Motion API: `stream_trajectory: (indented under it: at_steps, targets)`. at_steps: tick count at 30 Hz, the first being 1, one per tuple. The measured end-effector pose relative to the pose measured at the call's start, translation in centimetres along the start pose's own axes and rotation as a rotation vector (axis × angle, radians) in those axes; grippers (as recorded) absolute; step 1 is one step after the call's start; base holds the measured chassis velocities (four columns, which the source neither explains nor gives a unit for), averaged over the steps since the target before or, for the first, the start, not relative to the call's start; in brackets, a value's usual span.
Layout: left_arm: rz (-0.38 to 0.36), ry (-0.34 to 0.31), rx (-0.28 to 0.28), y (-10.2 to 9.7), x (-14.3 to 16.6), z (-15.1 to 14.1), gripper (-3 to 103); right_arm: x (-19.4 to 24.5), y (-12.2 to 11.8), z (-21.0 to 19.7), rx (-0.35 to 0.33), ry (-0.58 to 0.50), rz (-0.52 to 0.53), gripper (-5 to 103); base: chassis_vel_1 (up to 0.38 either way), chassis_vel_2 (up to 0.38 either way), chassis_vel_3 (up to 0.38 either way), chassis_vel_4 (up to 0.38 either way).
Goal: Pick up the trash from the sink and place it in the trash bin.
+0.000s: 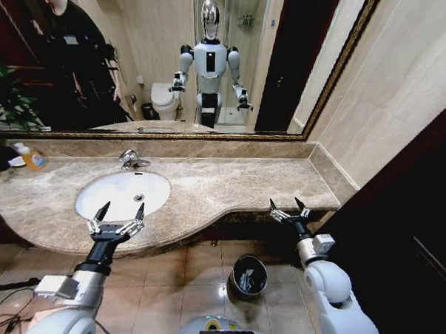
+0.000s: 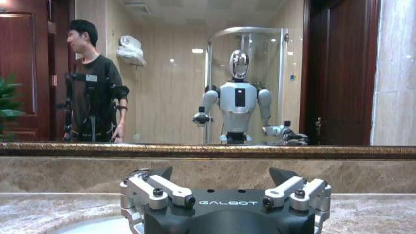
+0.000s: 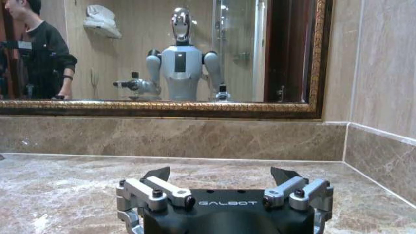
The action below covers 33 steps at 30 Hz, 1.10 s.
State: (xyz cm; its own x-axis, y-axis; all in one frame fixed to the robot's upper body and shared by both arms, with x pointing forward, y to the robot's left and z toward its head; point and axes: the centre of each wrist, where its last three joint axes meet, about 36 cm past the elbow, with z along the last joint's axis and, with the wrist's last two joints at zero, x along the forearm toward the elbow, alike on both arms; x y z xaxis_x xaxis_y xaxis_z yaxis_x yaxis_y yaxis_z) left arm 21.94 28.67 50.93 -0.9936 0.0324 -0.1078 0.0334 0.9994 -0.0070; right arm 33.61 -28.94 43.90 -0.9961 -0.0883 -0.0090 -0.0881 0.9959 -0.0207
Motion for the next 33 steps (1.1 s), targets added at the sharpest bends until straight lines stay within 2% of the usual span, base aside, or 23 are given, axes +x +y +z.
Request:
stream_trajectory:
  at_steps: [33]
  targets:
    - [0.000,0.000,0.000,0.00,0.00,0.00,100,0.00,-0.01,0.03,0.000,0.000,0.000,100,0.000,0.000,0.000,0.000]
